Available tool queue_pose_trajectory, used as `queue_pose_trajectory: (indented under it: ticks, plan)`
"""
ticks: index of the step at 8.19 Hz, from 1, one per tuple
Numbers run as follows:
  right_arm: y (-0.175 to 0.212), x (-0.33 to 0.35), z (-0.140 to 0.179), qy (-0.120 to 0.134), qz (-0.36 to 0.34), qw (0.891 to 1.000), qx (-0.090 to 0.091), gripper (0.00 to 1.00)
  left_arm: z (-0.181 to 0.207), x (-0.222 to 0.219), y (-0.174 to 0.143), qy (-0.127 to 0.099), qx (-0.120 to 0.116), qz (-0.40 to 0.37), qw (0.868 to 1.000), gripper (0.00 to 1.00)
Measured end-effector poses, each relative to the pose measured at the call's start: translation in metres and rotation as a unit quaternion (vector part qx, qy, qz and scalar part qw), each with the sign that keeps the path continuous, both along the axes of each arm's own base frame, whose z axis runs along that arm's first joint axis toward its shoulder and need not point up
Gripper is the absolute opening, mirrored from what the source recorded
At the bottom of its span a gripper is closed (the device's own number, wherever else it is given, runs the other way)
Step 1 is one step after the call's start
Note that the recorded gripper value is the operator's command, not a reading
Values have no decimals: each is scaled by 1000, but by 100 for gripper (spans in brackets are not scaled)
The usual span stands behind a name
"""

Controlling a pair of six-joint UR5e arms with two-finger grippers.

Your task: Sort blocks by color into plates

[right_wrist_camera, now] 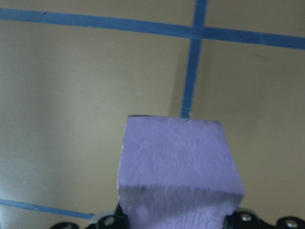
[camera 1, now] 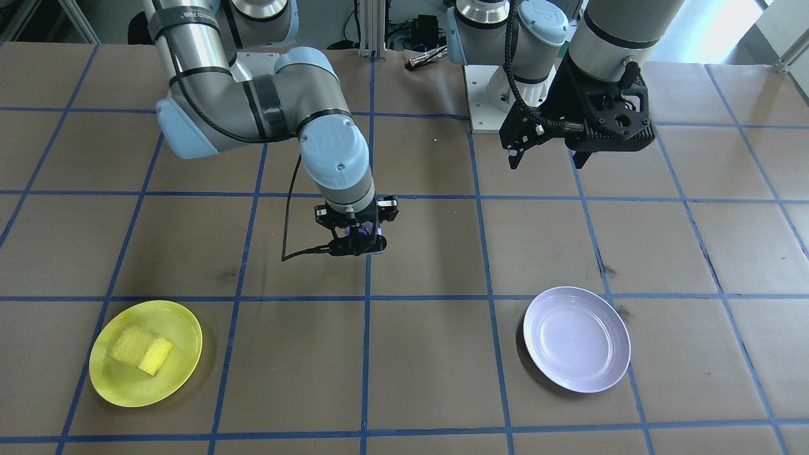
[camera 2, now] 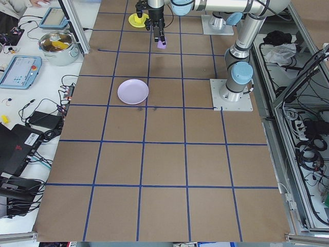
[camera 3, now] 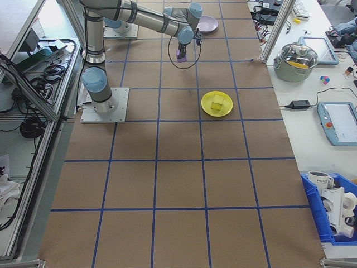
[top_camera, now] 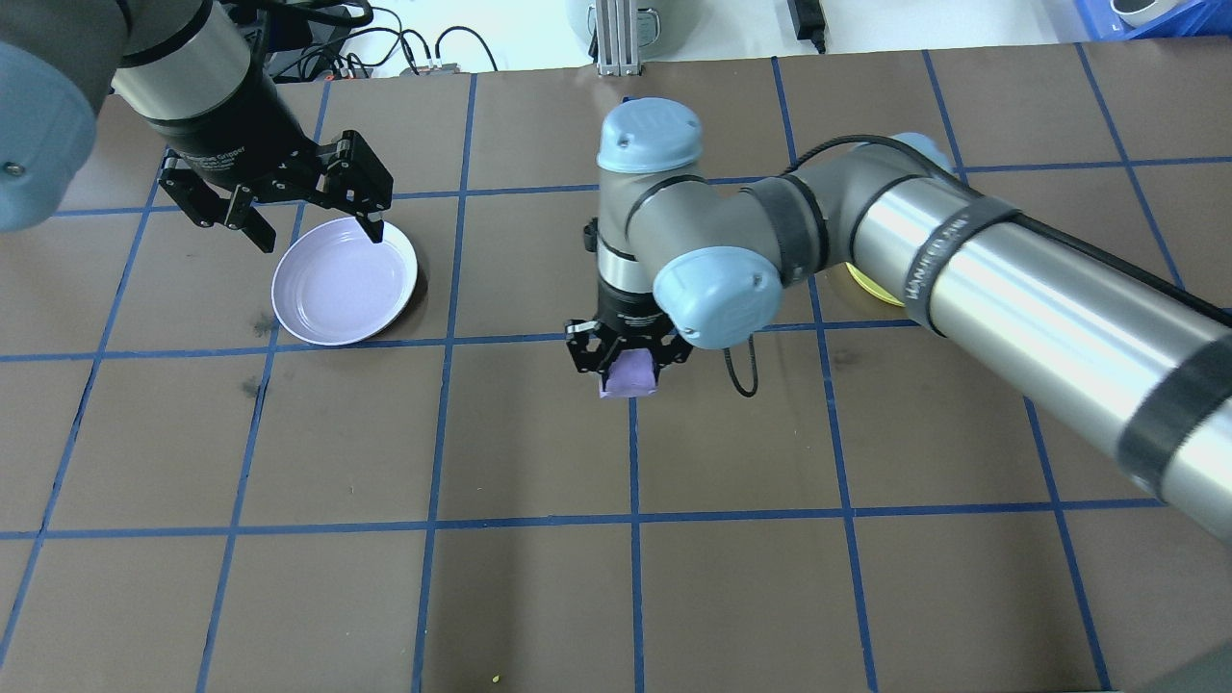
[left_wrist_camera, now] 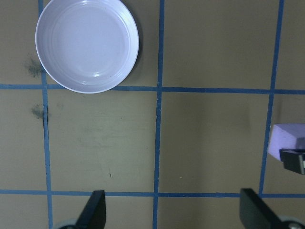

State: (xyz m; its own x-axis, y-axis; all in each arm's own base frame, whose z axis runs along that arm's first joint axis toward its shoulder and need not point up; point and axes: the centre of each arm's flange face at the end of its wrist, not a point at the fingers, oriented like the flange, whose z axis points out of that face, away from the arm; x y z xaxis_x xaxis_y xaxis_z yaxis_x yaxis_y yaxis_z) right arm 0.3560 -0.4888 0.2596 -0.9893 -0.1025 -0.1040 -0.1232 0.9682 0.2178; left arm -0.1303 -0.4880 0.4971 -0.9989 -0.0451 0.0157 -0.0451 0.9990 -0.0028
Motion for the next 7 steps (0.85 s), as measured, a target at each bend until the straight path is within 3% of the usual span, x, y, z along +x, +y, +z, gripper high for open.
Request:
queue_pose_trajectory:
  ticks: [2, 3, 4, 7]
  plan:
    - [1, 70, -17, -5, 47, 999, -3, 25, -7, 1, 0, -1, 19, 1, 1000, 100]
    - [5, 89, -26, -4, 63, 998, -2, 94, -10, 2, -1, -2, 25, 0, 1000, 100]
    - [9, 100, -32, -3, 73, 997, -3, 100, -15, 2, -1, -2, 30, -1, 1000, 100]
    - [9, 101, -23, -3, 75, 997, -15, 100, -26, 1, -6, 2, 41, -3, 999, 100]
